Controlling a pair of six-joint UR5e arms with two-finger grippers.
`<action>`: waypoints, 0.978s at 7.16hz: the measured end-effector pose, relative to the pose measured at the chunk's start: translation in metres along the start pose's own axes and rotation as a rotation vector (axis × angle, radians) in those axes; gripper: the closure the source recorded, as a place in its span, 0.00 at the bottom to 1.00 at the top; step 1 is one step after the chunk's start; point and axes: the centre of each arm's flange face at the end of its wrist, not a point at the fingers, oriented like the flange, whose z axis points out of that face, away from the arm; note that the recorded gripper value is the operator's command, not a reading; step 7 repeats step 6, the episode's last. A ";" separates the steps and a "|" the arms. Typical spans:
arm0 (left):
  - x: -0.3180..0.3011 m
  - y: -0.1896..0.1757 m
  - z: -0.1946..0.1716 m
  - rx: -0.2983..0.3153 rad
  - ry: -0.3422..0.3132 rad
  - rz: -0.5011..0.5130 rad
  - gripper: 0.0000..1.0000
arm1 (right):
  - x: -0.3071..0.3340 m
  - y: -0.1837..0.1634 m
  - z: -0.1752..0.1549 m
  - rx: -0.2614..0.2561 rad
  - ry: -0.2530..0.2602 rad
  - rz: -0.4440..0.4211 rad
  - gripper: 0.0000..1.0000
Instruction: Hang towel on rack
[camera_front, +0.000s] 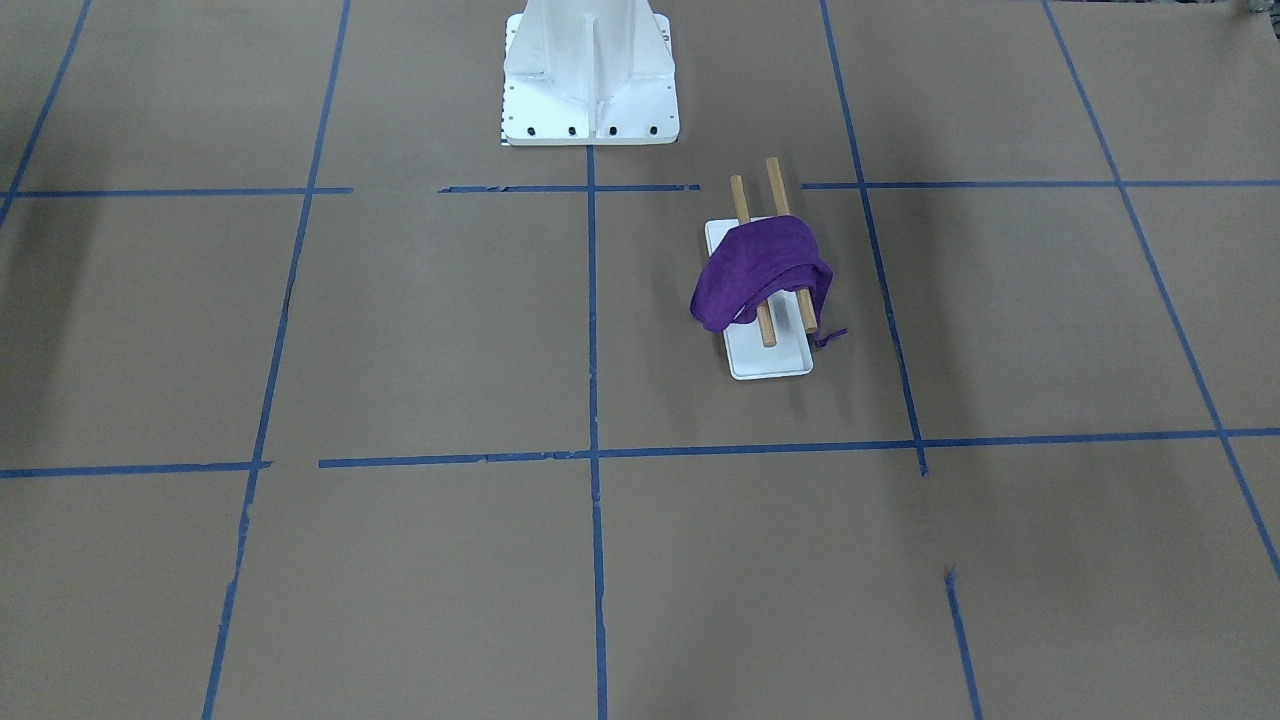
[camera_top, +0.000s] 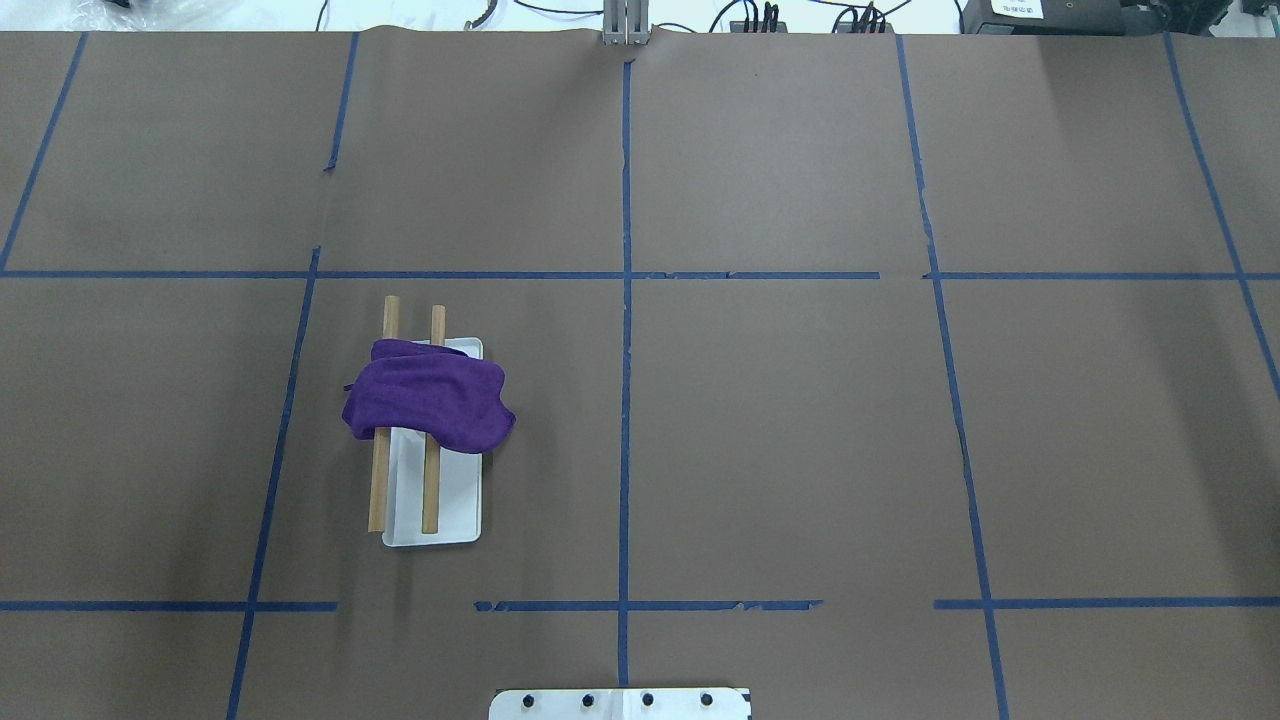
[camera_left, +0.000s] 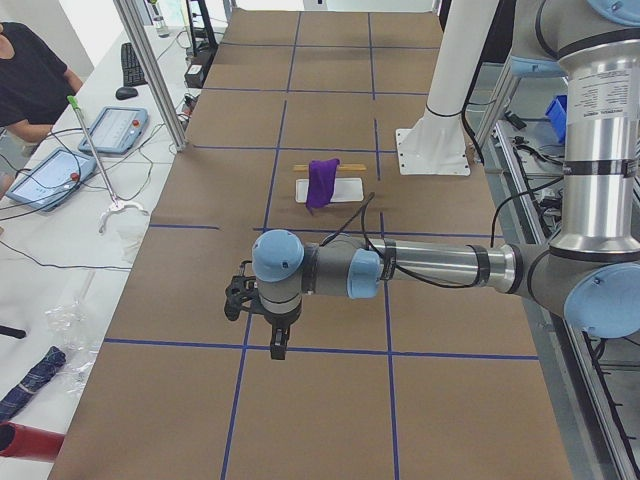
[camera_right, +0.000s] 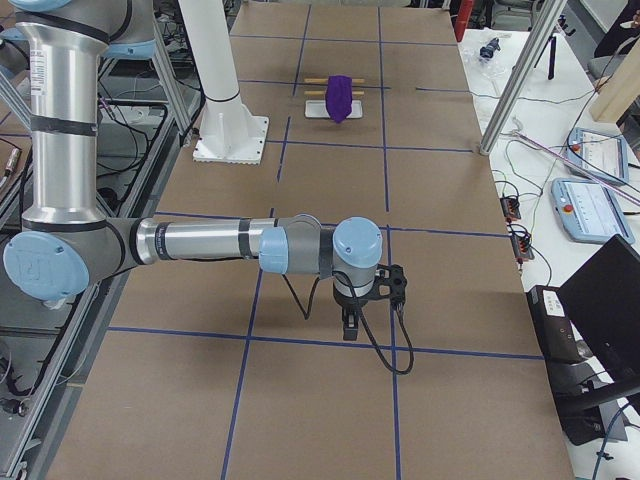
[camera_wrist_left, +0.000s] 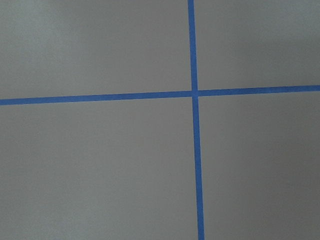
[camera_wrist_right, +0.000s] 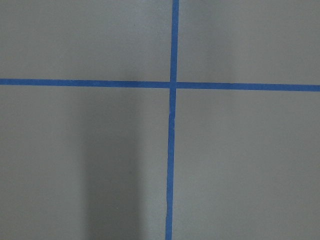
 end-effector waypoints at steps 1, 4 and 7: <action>0.000 0.000 0.000 0.001 0.002 0.001 0.00 | 0.000 0.000 0.000 0.000 0.000 0.000 0.00; 0.001 -0.001 -0.001 0.002 0.002 0.003 0.00 | 0.000 0.000 0.000 0.001 0.000 0.000 0.00; 0.002 -0.002 -0.001 0.003 0.003 0.004 0.00 | -0.001 0.000 -0.001 0.003 0.000 -0.003 0.00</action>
